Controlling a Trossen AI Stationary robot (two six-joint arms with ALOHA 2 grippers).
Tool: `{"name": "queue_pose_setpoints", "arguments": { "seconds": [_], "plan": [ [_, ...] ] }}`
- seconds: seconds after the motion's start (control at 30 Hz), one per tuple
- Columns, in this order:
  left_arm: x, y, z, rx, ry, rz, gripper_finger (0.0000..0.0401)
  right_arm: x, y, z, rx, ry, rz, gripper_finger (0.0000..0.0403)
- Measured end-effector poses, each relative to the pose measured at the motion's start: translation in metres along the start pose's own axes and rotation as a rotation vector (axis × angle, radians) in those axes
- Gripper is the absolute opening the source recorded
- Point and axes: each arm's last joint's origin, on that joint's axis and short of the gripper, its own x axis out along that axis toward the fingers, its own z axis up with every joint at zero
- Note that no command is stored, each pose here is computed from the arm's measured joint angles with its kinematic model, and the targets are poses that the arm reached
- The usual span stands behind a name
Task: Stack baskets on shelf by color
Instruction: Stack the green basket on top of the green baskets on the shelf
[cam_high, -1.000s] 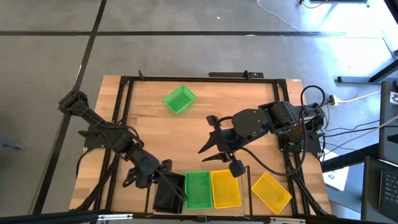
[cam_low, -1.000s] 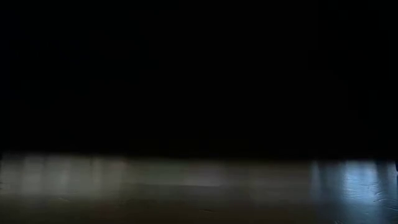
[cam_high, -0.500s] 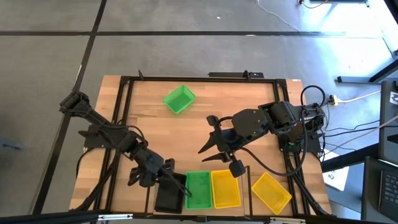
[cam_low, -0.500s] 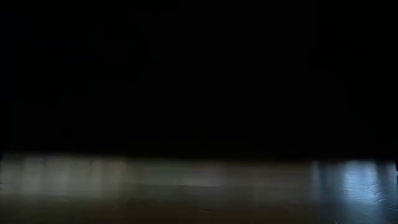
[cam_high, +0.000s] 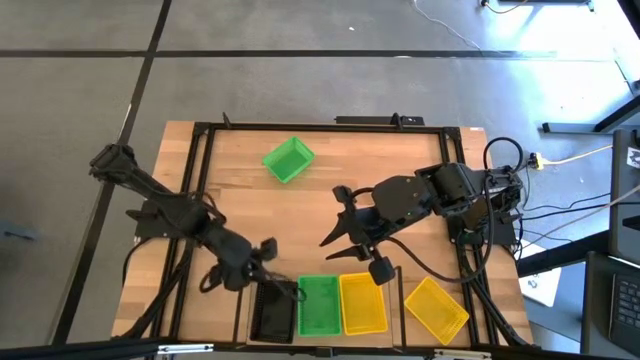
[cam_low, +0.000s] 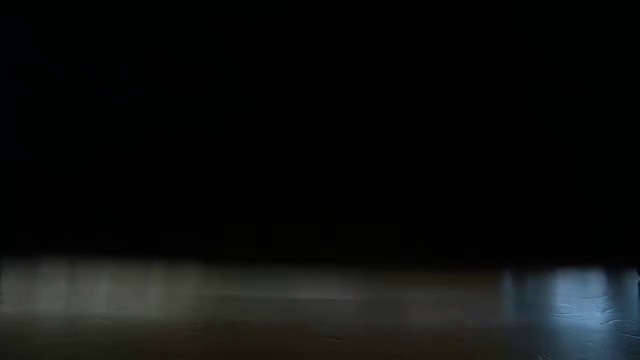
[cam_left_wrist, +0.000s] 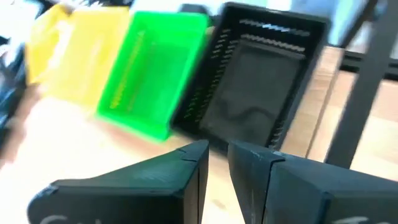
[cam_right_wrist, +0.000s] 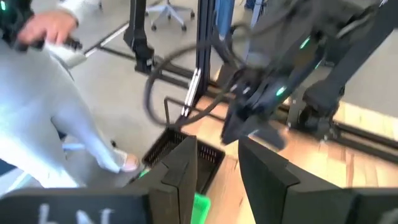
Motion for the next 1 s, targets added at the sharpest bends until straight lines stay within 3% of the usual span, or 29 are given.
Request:
{"name": "queue_pose_setpoints", "arguments": {
  "seconds": [0.13, 0.4, 0.63, 0.87, 1.0],
  "plan": [
    [-0.020, 0.009, -0.006, -0.117, 0.031, 0.140, 0.0054, 0.000, 0.000, -0.007, 0.003, 0.072, -0.019, 0.0117],
    [-0.063, 0.033, -0.031, -0.473, 0.078, 0.464, 0.0054, -0.004, -0.013, -0.024, 0.043, 0.252, -0.227, 0.0117],
    [-0.084, 0.057, -0.065, -0.743, 0.155, 0.710, 0.0054, -0.016, -0.027, -0.034, 0.032, 0.359, -0.245, 0.0117],
    [-0.094, 0.080, -0.114, -1.013, 0.266, 0.810, 0.0054, -0.044, -0.042, -0.037, 0.050, 0.392, -0.286, 0.0117],
    [-0.097, 0.090, -0.140, -1.250, 0.216, 0.795, 0.0054, -0.054, -0.054, -0.043, 0.119, 0.429, -0.328, 0.0117]
  ]
}}
